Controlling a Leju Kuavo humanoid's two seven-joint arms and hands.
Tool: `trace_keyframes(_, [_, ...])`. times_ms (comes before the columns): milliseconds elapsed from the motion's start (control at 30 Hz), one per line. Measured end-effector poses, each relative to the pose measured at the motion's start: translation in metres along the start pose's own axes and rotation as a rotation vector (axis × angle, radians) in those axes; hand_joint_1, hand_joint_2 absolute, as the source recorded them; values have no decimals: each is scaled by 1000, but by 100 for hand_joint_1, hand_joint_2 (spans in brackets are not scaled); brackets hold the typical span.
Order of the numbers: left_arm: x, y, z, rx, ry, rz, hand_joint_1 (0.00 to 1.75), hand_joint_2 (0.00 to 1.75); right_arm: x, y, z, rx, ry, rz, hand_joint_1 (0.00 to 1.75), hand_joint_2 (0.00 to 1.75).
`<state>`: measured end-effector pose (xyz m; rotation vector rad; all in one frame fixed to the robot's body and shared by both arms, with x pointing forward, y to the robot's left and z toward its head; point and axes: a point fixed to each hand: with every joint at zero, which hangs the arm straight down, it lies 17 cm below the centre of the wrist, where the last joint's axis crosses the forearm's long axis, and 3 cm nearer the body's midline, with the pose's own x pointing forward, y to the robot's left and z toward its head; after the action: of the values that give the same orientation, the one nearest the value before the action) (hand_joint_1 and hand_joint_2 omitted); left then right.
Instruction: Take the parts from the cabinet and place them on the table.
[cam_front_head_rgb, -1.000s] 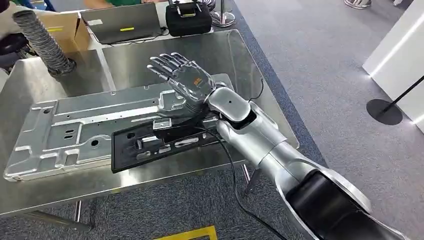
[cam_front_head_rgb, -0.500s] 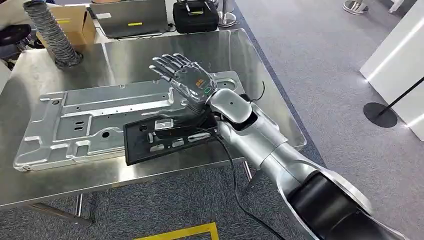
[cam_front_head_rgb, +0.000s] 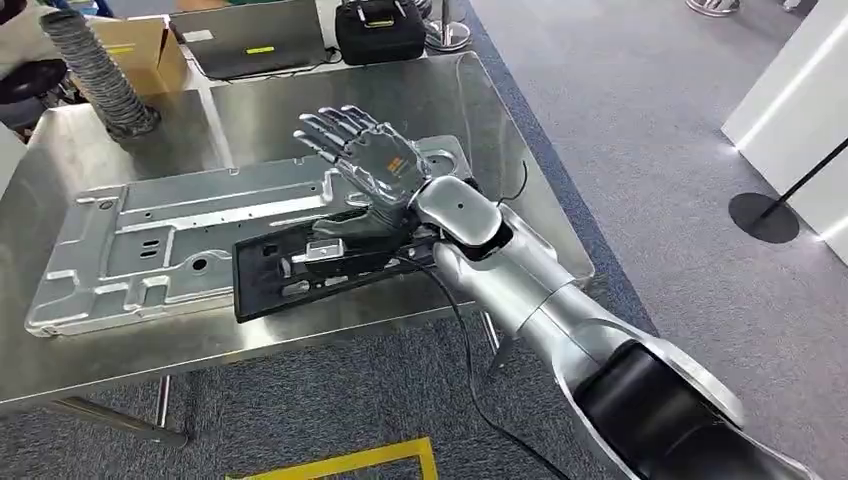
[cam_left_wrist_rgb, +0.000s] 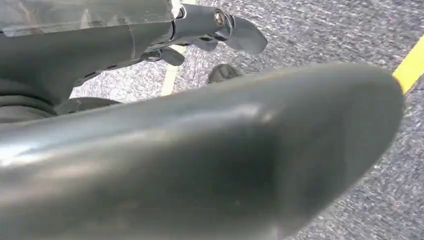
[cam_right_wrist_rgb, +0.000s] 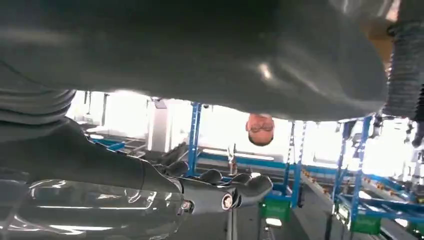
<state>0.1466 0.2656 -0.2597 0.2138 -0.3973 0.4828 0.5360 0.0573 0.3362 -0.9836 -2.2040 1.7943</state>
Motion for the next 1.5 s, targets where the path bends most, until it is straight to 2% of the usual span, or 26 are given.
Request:
trace_keyframes(1200, [0, -1, 0, 2, 1, -6, 0, 0, 11, 2, 2, -10, -15, -6, 0, 0])
trace_keyframes(1500, [3, -6, 0, -18, -3, -28, 0, 0, 1, 8, 9, 7, 13, 7, 0, 0])
